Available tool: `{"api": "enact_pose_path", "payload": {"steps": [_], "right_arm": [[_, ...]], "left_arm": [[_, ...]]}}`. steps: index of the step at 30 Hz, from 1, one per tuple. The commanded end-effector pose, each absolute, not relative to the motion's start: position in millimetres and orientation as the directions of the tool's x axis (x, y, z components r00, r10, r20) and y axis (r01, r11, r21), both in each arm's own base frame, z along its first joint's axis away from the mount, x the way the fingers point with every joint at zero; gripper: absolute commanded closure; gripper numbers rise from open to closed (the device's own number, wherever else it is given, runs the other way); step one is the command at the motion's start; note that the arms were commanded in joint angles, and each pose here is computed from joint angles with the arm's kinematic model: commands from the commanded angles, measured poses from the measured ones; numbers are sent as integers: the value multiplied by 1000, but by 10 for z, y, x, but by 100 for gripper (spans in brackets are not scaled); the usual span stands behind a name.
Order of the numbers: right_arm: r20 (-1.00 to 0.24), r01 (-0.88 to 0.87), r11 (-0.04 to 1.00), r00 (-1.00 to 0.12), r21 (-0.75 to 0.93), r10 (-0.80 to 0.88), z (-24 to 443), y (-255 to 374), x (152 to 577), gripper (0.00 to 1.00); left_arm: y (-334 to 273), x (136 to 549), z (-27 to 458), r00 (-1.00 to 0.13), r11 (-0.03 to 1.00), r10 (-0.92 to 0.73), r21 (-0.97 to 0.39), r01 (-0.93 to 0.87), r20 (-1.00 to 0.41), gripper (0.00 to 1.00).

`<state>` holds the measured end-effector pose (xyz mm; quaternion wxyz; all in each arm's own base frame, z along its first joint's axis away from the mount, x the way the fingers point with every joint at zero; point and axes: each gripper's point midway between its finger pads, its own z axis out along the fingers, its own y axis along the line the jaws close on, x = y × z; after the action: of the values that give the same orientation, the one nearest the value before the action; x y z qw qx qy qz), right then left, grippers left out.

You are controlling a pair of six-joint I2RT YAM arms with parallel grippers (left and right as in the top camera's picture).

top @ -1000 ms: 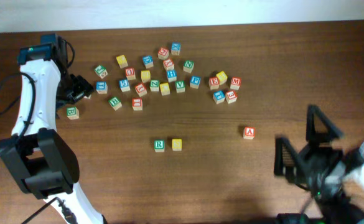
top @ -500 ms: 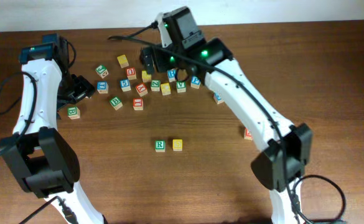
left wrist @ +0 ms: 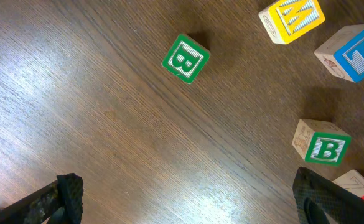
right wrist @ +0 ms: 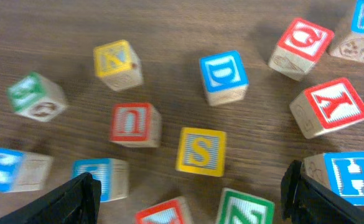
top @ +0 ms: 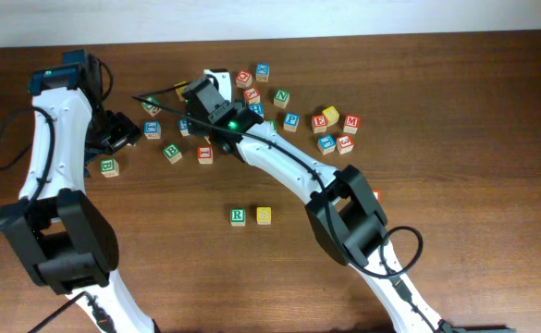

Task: Spell out RSS
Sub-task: 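Reach the right gripper into the cluster and grasp another yellow S block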

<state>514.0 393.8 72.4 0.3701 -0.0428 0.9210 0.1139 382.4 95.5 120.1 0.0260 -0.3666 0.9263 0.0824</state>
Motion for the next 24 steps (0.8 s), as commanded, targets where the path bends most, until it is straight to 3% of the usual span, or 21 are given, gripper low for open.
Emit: {"api": "enact_pose_path", "payload": {"steps": [1,9,14,18,20,21,24], "right_arm": [[-700,-127,981,-714,144,10,549,3895,5195,18],[-651,-124,989,-758,85,-39,337,3820,5066,29],[-679,-137,984,-734,116,-23,901,3829,5000,28],[-763,-156,965,-643,209,61,1176,4016,5217,28],[-751,-159,966,-658,203,50,1049,4027,5204,66],[-726,-184,959,-687,217,33,930,4085,5154,76],[-667,-237,935,-745,263,-2,824,4203,4998,89]], "left_arm": [[980,3828,1201,-733,720,-671,140,-680,-112,1],[980,3828,1201,-733,720,-671,140,-680,-112,1],[980,3828,1201,-733,720,-671,140,-680,-112,1],[980,3828,1201,-733,720,-671,140,-680,-112,1],[980,3828,1201,-733,720,-671,140,-680,-112,1],[980,3828,1201,-733,720,-671,140,-680,-112,1],[980,3828,1201,-733,720,-671,140,-680,-112,1]]}}
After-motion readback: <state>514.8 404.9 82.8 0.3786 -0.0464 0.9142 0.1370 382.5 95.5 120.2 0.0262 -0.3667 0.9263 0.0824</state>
